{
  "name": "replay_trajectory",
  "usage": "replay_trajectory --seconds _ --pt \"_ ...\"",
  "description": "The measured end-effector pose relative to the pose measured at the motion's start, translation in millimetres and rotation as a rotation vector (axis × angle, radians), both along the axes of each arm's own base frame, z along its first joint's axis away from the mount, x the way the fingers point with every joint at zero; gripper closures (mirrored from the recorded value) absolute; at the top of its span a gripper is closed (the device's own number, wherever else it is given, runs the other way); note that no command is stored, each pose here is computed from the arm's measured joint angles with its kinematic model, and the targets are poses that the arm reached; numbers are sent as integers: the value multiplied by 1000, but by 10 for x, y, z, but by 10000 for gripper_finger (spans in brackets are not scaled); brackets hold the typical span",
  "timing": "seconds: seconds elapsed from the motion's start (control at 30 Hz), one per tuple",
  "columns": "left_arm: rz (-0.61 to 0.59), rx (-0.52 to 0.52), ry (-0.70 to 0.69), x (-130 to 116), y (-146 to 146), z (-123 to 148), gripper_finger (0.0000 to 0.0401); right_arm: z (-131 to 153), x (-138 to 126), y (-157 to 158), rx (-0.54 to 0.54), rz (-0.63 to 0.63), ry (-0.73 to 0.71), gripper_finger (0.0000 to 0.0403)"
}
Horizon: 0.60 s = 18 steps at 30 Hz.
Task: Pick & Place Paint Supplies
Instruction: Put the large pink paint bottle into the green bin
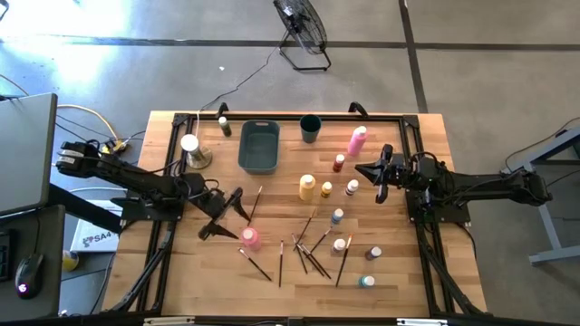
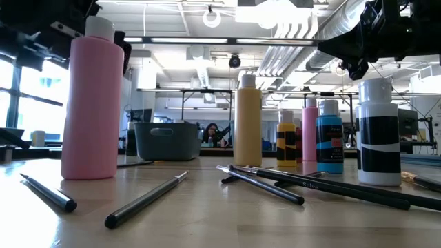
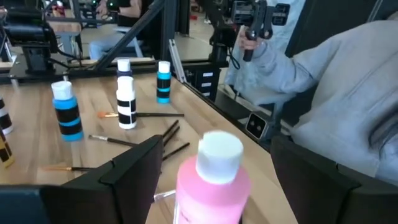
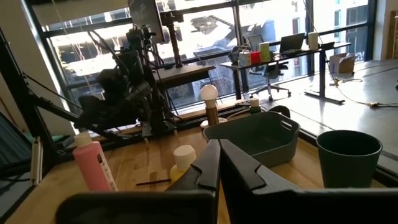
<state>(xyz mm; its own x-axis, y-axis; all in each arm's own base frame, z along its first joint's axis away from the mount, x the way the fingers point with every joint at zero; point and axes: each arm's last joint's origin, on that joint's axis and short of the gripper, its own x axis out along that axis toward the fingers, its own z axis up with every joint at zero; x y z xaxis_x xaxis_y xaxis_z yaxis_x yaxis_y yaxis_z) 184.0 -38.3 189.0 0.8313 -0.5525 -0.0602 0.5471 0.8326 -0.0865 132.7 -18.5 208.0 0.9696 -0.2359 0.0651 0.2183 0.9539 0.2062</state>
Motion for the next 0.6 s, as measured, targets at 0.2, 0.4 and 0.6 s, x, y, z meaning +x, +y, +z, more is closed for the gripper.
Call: replay_trajectory --seconds 0.2,0.4,0.6 --pt "16 -29 100 65 -6 54 107 0 1 6 12 21 -3 400" --pt "19 -41 136 77 -7 62 107 -36 5 16 17 58 33 400" --pt "-3 -46 145 70 -30 57 107 -76 4 11 22 39 73 400"
